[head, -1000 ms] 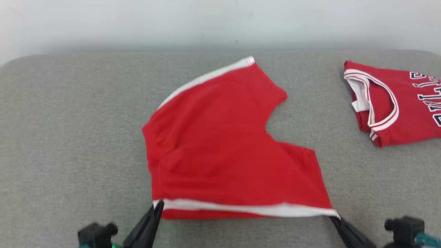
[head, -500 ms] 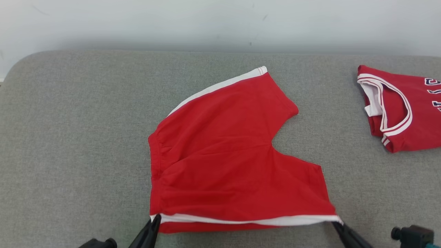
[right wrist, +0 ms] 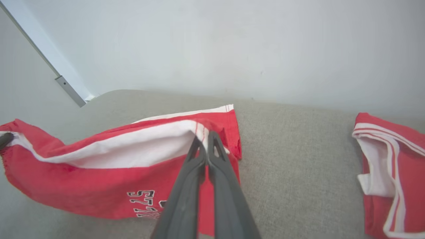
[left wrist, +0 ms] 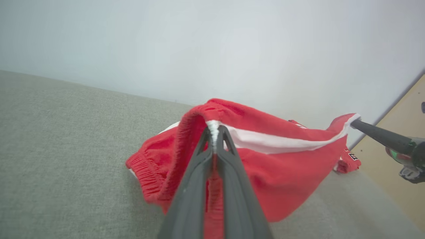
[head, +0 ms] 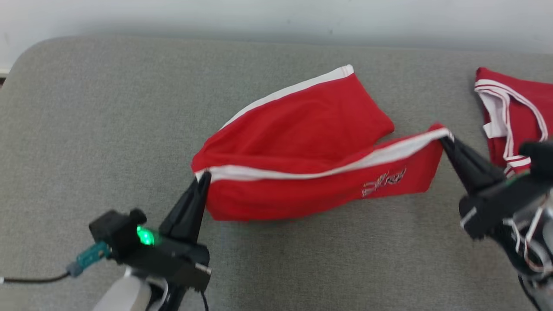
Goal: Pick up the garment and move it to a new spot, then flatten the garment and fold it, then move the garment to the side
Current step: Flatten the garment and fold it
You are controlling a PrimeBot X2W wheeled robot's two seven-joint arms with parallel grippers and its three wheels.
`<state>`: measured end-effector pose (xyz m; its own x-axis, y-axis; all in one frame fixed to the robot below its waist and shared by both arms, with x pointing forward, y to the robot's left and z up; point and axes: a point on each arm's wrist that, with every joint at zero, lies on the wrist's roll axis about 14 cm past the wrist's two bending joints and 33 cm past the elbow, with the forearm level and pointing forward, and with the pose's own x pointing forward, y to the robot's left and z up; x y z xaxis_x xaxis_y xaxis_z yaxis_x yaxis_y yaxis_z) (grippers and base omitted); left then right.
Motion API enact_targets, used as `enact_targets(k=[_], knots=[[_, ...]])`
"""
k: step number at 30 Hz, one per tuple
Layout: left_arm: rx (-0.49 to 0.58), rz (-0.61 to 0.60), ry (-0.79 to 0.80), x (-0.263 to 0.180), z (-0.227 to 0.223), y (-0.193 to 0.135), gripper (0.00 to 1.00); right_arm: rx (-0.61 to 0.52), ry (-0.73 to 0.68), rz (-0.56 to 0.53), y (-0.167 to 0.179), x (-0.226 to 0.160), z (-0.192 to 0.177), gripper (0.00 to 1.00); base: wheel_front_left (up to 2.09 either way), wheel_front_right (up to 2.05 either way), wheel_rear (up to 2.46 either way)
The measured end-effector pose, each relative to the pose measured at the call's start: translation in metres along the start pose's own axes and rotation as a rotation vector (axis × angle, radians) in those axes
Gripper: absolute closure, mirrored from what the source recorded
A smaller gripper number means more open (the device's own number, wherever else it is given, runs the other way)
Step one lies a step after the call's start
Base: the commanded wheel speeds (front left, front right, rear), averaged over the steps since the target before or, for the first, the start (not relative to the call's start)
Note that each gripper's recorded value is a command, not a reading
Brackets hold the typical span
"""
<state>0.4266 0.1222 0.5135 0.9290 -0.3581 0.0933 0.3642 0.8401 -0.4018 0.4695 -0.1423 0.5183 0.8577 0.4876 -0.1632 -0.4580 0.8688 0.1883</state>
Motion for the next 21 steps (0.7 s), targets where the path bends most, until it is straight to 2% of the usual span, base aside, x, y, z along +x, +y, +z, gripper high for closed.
enact_targets(k=[5, 9, 12, 21], knots=[[-0.031, 0.063, 0.005, 0.023, 0.000, 0.027, 1.00, -0.030, 0.031, 0.005, -0.013, 0.052, 0.015, 1.00, 0.00, 0.00, 0.00], [-0.092, 0.113, 0.003, 0.041, 0.000, 0.045, 1.00, -0.010, 0.057, -0.025, -0.030, 0.092, 0.021, 1.00, 0.00, 0.00, 0.00], [-0.087, 0.127, 0.038, 0.051, -0.009, 0.054, 1.00, -0.026, 0.079, -0.032, -0.036, 0.119, 0.022, 1.00, 0.00, 0.00, 0.00], [-0.088, 0.167, 0.095, 0.076, -0.029, 0.078, 1.00, -0.039, 0.168, -0.041, -0.044, 0.189, -0.007, 1.00, 0.00, 0.00, 0.00]])
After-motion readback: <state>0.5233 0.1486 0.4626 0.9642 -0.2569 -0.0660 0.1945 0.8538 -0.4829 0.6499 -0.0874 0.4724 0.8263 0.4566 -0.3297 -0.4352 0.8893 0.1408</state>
